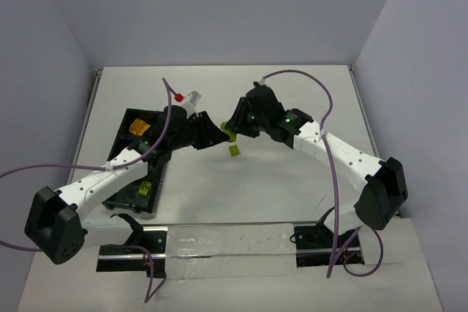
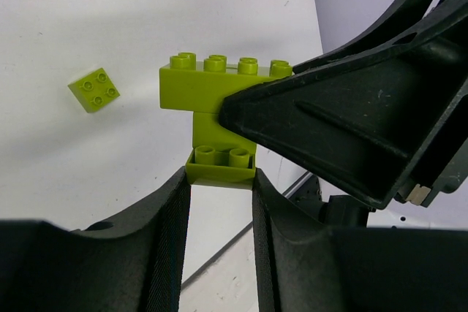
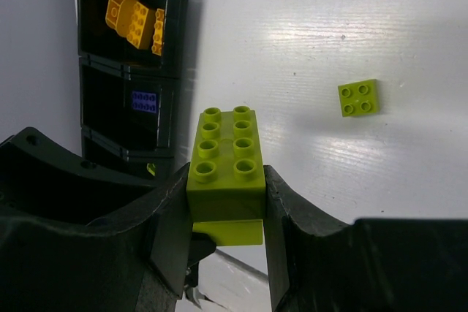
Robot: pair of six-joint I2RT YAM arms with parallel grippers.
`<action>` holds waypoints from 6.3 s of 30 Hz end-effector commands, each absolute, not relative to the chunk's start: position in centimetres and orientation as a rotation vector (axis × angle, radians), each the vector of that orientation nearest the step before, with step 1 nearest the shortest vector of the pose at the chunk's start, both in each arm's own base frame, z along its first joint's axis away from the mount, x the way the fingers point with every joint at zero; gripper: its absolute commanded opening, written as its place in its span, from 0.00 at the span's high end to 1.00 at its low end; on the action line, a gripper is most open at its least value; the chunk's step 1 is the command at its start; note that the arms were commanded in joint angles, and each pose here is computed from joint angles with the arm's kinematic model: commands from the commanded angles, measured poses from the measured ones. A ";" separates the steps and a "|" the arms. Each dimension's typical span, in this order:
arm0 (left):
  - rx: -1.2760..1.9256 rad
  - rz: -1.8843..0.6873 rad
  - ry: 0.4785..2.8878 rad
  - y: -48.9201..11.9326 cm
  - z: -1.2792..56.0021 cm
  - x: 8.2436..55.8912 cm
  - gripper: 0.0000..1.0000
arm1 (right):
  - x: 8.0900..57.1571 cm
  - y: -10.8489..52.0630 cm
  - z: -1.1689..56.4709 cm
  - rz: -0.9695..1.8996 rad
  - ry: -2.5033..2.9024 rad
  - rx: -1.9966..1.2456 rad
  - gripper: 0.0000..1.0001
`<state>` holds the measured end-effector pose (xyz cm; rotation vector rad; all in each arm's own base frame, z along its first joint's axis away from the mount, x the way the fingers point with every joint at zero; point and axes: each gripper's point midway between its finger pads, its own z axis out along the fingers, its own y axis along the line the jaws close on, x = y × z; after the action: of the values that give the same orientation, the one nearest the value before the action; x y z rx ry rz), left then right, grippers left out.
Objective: Sort the legos into containers by color
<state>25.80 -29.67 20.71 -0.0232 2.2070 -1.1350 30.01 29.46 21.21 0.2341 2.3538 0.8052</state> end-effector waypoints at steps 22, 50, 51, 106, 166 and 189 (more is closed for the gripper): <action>-0.180 -0.812 2.277 -22.8 19.6 23.8 1.00 | 34.2 24.9 22.5 0.724 2.252 0.306 1.00; -1.447 0.197 2.041 -0.7 12.8 15.7 1.00 | 32.7 22.1 19.2 0.664 2.288 0.289 1.00; -1.458 0.210 2.033 -0.5 12.8 15.7 1.00 | 32.6 22.1 19.2 0.665 2.287 0.291 1.00; 0.043 -1.014 2.086 -34.0 23.6 26.2 0.27 | 30.3 27.3 23.4 1.126 2.296 0.341 1.00; -0.062 -0.885 2.020 -30.2 23.1 26.4 1.00 | 30.3 28.0 24.6 1.229 2.280 0.237 0.43; -0.010 -0.899 2.026 -30.9 23.0 26.3 1.00 | 29.9 30.0 25.1 1.316 2.290 0.139 0.62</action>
<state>25.91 -30.35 21.11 -0.0272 2.0829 -0.8548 29.59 28.82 22.64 0.2090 2.3555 1.2517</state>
